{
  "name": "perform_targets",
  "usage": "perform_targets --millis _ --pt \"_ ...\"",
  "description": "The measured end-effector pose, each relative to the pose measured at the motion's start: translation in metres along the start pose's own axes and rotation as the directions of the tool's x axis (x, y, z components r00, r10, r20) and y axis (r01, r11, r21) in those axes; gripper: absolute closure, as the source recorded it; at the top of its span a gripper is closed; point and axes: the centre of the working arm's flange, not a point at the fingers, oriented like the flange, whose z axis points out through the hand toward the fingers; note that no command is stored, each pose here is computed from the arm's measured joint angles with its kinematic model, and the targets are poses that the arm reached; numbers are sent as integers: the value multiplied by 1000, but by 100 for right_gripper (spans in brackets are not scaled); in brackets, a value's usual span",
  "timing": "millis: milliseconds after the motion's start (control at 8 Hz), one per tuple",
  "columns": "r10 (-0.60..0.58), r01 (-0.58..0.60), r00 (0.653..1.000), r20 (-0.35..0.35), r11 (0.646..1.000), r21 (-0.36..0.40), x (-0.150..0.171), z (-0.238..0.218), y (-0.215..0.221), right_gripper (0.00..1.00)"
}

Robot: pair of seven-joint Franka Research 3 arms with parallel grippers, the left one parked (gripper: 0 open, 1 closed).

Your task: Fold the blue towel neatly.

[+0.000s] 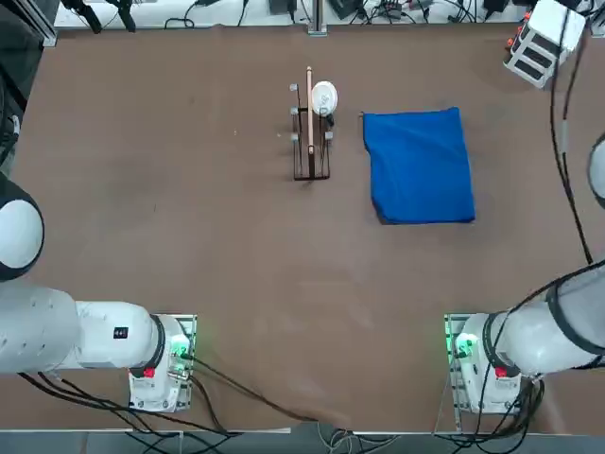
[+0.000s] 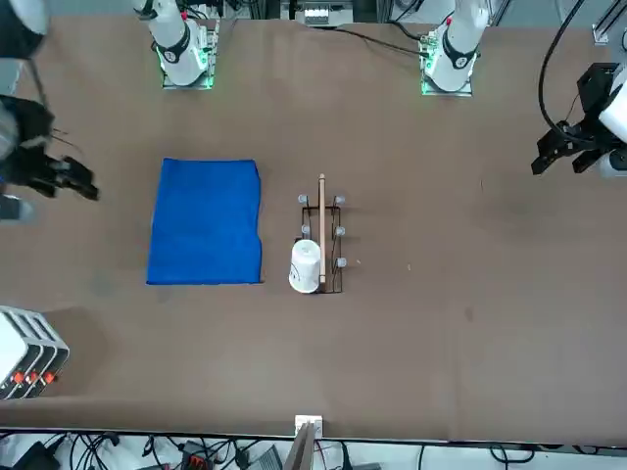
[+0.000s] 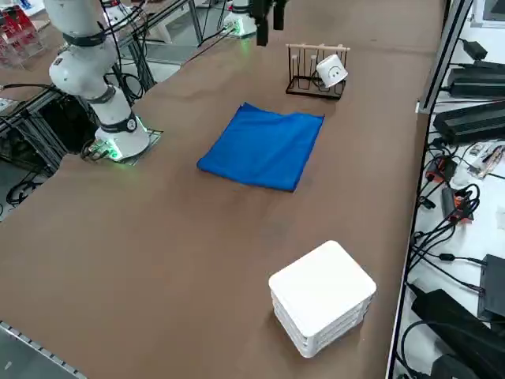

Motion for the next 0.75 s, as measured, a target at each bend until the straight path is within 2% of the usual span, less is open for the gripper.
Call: perform_targets --millis 250,500,750 --pt "-11 11 1000 8 1000 22 -32 -4 28 0" --pt "-13 14 1000 -24 999 36 -67 -8 34 0" --pt "-11 13 999 -34 999 44 -88 -9 39 0"
